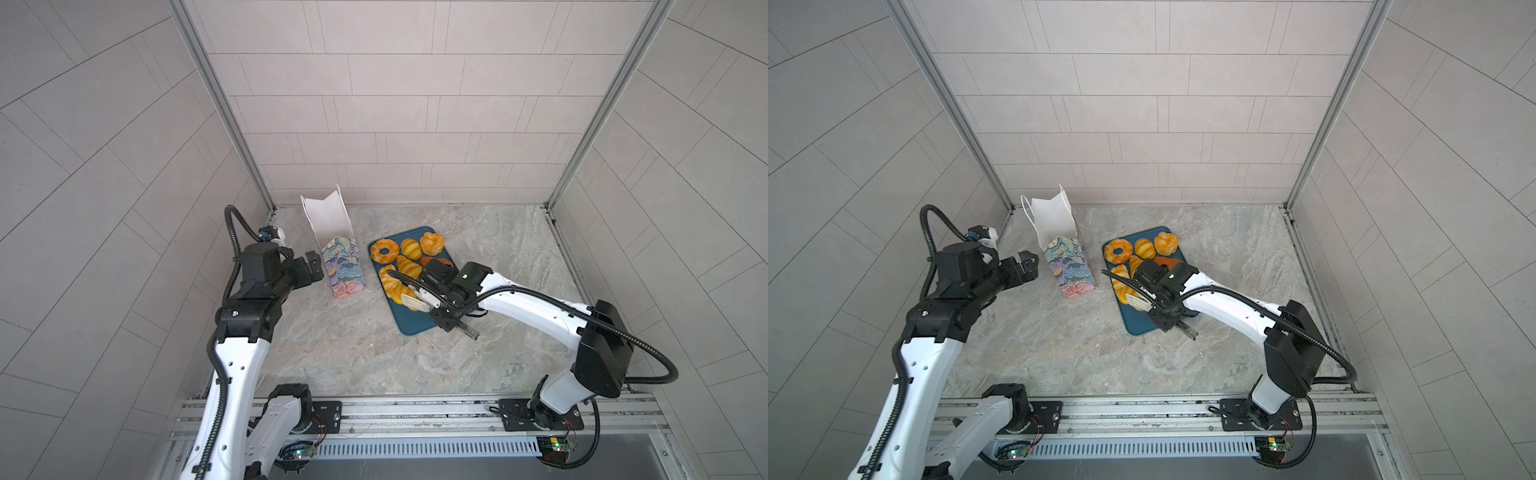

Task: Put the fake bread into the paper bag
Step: 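Lift the yellow roll in the right tongs and carry it toward the bag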

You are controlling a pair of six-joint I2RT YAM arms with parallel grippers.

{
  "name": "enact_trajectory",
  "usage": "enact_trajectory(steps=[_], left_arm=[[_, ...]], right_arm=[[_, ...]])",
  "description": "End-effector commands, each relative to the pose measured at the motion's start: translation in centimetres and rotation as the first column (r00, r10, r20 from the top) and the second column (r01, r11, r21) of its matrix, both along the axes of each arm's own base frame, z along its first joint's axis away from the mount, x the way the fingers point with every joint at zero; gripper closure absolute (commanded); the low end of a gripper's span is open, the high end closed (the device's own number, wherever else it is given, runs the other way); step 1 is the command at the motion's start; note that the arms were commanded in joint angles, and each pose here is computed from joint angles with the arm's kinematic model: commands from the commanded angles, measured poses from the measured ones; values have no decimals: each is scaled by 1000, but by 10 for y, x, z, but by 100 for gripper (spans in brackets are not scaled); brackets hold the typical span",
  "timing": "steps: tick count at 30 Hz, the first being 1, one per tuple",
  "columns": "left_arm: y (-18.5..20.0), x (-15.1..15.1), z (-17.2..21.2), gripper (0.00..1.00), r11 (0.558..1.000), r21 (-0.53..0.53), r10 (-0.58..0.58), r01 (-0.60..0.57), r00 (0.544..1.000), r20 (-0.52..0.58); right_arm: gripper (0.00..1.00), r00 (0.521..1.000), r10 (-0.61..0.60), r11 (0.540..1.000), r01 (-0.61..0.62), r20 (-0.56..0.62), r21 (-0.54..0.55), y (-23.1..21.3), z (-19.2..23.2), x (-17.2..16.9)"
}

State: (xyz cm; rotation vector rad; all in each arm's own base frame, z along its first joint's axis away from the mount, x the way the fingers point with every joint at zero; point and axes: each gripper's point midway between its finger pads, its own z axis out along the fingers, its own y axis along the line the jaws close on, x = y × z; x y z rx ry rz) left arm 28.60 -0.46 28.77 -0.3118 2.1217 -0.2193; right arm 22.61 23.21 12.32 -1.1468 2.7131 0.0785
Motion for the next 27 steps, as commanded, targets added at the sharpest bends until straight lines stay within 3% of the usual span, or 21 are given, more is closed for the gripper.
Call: enact_trajectory(steps=[1, 15, 27], left_arm=[[0, 1, 16, 0, 1000, 11, -1, 1, 999, 47], [0, 3, 15, 0, 1000, 20, -11, 10, 1000, 29], [-1, 6, 12, 0, 1000, 17, -14, 14, 1000, 25]], right_arm=[[72, 999, -12, 994, 8, 44, 105, 14, 31, 4], [71, 994, 19, 933, -55, 104, 355, 70, 107, 19], [71, 984, 45, 849, -129, 173, 513, 108, 163, 31]])
